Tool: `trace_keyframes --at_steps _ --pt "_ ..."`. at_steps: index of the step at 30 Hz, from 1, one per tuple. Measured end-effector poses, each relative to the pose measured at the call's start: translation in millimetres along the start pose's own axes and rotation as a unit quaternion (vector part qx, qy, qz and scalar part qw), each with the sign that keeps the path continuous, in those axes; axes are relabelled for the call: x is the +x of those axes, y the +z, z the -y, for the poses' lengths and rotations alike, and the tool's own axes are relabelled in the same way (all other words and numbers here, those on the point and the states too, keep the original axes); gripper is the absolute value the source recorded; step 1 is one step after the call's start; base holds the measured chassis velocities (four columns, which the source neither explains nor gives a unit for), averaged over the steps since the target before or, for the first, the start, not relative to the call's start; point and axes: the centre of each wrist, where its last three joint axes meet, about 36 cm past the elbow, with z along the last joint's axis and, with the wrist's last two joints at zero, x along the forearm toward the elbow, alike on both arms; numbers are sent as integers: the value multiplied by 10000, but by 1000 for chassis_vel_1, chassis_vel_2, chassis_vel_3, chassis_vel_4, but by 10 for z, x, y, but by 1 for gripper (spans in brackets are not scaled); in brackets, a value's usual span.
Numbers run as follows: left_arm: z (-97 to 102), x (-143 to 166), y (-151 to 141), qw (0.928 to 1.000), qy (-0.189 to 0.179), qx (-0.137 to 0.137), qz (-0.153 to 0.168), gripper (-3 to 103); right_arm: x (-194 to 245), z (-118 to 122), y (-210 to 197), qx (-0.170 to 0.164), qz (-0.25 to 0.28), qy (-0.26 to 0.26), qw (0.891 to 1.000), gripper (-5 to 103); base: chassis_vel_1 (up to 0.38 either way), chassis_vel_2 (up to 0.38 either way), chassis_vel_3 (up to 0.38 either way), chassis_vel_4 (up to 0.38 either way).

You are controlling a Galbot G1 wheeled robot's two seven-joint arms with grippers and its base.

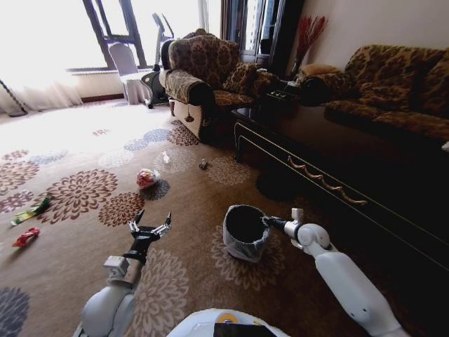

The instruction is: Pick up the trash from the ground and place it into the trash bin.

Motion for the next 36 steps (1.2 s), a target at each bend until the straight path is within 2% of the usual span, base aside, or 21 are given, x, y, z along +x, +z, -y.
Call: trace_keyframes --at_steps 1,2,3,5,12,15,16,18,19,21,23,28,36 --pt "0 0 -2 10000 0 -1 1 100 15 -25 -7 23 39 -39 10000 11 0 0 0 0" --pt "3 1 -7 10000 -1 0 7 100 55 -50 -38 75 134 -29 9999 5 0 0 0 0" --pt "3 1 -7 10000 -1 0 7 100 55 -50 -38 75 134 -29 9999 5 0 0 0 0" --pt "5 7 -4 10000 -2 -1 -8 100 153 -87 -155 133 416 -50 9990 1 0 0 0 0" --pt "6 10 -3 10000 2 -18 -12 100 335 -155 -346 334 774 -65 9964 1 0 0 0 0" --pt "-8 8 -10 10000 -6 -33 -3 100 501 -210 -463 650 945 19 9934 1 0 0 0 0" --pt "-8 8 -10 10000 -6 -33 -3 100 501 -210 -463 650 945 19 9934 1 0 0 0 0" --pt "-11 9 -10 10000 -10 -37 -5 100 571 -194 -481 946 941 244 9908 1 0 0 0 0" --pt "-11 9 -10 10000 -10 -37 -5 100 571 -194 -481 946 941 244 9908 1 0 0 0 0" --pt "-12 12 -8 10000 -9 -36 -10 100 631 -145 -473 1226 851 515 9875 1 0 0 0 0" --pt "-13 13 -8 10000 -7 -37 -7 100 695 -84 -464 1366 735 727 9852 1 0 0 0 0" --pt "-16 16 -7 10000 -7 -37 -3 100 788 -8 -486 1363 723 884 9841 1 0 0 0 0" --pt "-14 16 -20 10000 -5 -30 -16 100 823 -12 -487 1354 810 892 9835 1 0 0 0 0"
